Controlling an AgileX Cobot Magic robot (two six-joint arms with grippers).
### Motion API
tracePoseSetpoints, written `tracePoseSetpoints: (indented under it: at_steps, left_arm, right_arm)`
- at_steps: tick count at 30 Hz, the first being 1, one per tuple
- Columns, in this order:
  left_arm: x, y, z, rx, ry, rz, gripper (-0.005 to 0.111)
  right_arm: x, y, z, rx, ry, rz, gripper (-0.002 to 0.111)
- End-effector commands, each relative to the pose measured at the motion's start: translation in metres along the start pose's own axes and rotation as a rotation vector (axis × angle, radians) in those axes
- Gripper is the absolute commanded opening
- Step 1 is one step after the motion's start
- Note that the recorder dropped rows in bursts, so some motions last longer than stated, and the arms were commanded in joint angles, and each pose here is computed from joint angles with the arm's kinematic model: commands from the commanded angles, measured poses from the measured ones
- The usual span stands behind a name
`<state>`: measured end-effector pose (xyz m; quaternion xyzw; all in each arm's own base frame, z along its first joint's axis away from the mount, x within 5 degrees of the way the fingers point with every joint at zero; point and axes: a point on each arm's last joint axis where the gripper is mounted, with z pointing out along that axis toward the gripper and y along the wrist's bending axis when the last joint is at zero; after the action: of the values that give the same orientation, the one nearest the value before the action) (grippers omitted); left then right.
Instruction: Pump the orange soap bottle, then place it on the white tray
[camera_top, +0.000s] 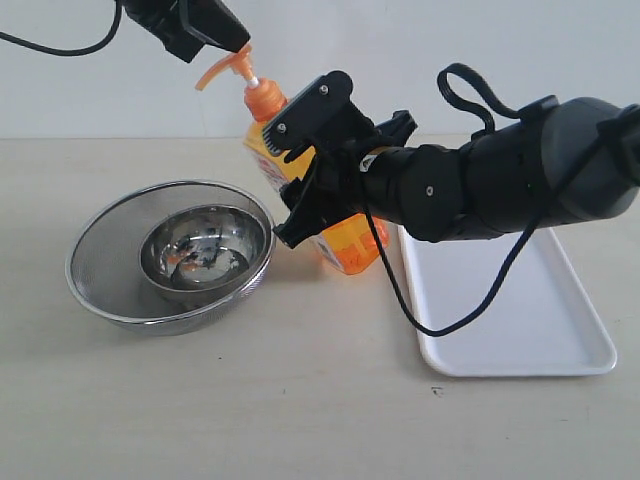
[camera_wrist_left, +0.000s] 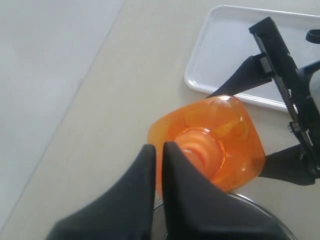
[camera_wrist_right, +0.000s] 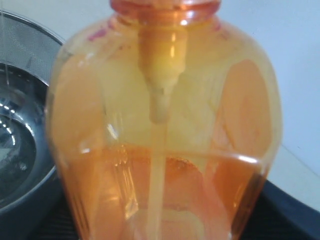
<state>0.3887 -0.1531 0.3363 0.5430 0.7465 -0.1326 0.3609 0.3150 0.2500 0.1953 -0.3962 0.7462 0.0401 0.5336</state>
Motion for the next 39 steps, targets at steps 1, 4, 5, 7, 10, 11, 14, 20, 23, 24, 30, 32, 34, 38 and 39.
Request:
tracePoseSetpoints:
  at_steps: [1,4,5,7,10,11,14,20,23,24,30,32,34,38,39]
  left_arm:
    - [0.027,-0.016,0.034,0.195,0.148,-0.011,0.005]
    - [0.03,-0.017,0.039,0.211,0.157,-0.015,0.005]
    - [0.03,-0.018,0.042,0.218,0.161,-0.014,0.005]
    - [0.031,-0.021,0.048,0.234,0.17,-0.011,0.005]
    - [0.03,-0.025,0.055,0.241,0.172,0.005,0.005]
    - [0.03,-0.026,0.055,0.241,0.174,0.008,0.005]
    - [0.029,-0.027,0.056,0.244,0.174,0.014,0.005]
    - [0.029,-0.027,0.056,0.244,0.174,0.014,0.005]
    - [0.029,-0.027,0.056,0.244,0.174,0.014,0.005]
    - [0.029,-0.027,0.056,0.244,0.174,0.014,0.005]
    - [0.029,-0.027,0.056,0.244,0.174,0.014,0.005]
    - [0.029,-0.027,0.056,0.244,0.174,0.014,0.005]
    - [0.029,-0.027,0.056,0.244,0.174,0.014,0.005]
    - [0.029,-0.028,0.056,0.246,0.175,0.014,0.005]
    - [0.029,-0.028,0.056,0.246,0.175,0.014,0.005]
  right_arm:
    - [-0.008,0.0,-0.003,0.006,-0.037,-0.017,0.0]
    - [-0.008,0.0,-0.003,0.006,-0.037,-0.017,0.0]
    - [-0.008,0.0,-0.003,0.006,-0.037,-0.017,0.0]
    - [-0.008,0.0,-0.003,0.006,-0.037,-0.017,0.0]
    - [-0.008,0.0,-0.003,0.006,-0.037,-0.017,0.0]
    - [-0.008,0.0,-0.003,0.006,-0.037,-0.017,0.0]
    - [-0.008,0.0,-0.003,0.006,-0.037,-0.017,0.0]
    - [-0.008,0.0,-0.003,0.006,-0.037,-0.017,0.0]
    - [-0.008,0.0,-0.003,0.006,-0.037,-0.017,0.0]
    - [-0.008,0.0,-0.003,0.006,-0.037,-0.017,0.0]
    - [-0.008,0.001,-0.003,0.005,-0.038,-0.022,0.0]
    - [-0.008,0.001,-0.003,0.005,-0.038,-0.022,0.0]
    - [-0.008,0.001,-0.003,0.005,-0.038,-0.022,0.0]
    - [-0.008,0.001,-0.003,0.005,-0.038,-0.022,0.0]
    - [-0.008,0.001,-0.003,0.005,-0.038,-0.022,0.0]
